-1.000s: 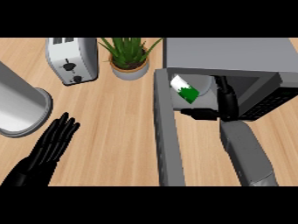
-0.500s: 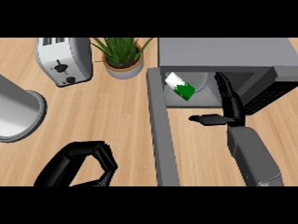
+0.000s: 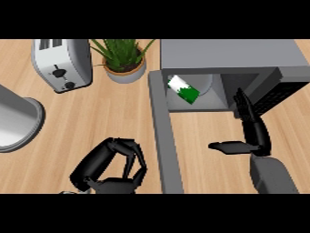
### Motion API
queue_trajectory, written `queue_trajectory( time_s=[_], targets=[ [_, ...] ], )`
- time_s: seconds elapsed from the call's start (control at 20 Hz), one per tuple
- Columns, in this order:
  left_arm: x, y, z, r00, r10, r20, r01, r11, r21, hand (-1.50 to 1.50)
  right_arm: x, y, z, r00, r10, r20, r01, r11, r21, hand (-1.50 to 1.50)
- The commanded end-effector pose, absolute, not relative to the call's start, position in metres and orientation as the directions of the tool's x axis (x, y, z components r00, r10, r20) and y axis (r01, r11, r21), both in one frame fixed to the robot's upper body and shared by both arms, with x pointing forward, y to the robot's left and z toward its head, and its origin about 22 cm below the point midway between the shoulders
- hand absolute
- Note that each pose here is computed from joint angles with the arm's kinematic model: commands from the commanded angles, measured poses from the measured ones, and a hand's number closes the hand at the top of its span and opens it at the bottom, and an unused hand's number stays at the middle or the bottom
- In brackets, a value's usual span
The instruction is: Pick up the milk, place it into the microwave and close the microwave
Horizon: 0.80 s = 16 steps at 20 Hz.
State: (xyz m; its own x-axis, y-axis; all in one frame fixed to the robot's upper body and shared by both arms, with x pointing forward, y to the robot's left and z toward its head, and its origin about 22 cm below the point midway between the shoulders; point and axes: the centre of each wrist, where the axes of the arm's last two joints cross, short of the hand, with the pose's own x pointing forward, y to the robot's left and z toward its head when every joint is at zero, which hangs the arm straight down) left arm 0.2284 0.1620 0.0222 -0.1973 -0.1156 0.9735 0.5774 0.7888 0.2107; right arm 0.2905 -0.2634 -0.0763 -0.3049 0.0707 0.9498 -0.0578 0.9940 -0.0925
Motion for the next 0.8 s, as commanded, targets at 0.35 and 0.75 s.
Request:
queue_trajectory(
  time_s=[0.35, 0.75],
  targets=[
    [0.230, 0.090, -0.032, -0.126, -0.116, 0.985, 0.720, 0.673, 0.171, 1.50, 0.234, -0.289, -0.026, -0.360, 0.079, 0.930, -0.028, 0.995, -0.096, -1.50],
    [0.224, 0.031, -0.038, -0.202, -0.230, 0.952, 0.750, 0.589, 0.301, 1.50, 0.194, -0.319, 0.001, -0.406, 0.060, 0.912, -0.021, 0.997, -0.075, -1.50]
  ],
)
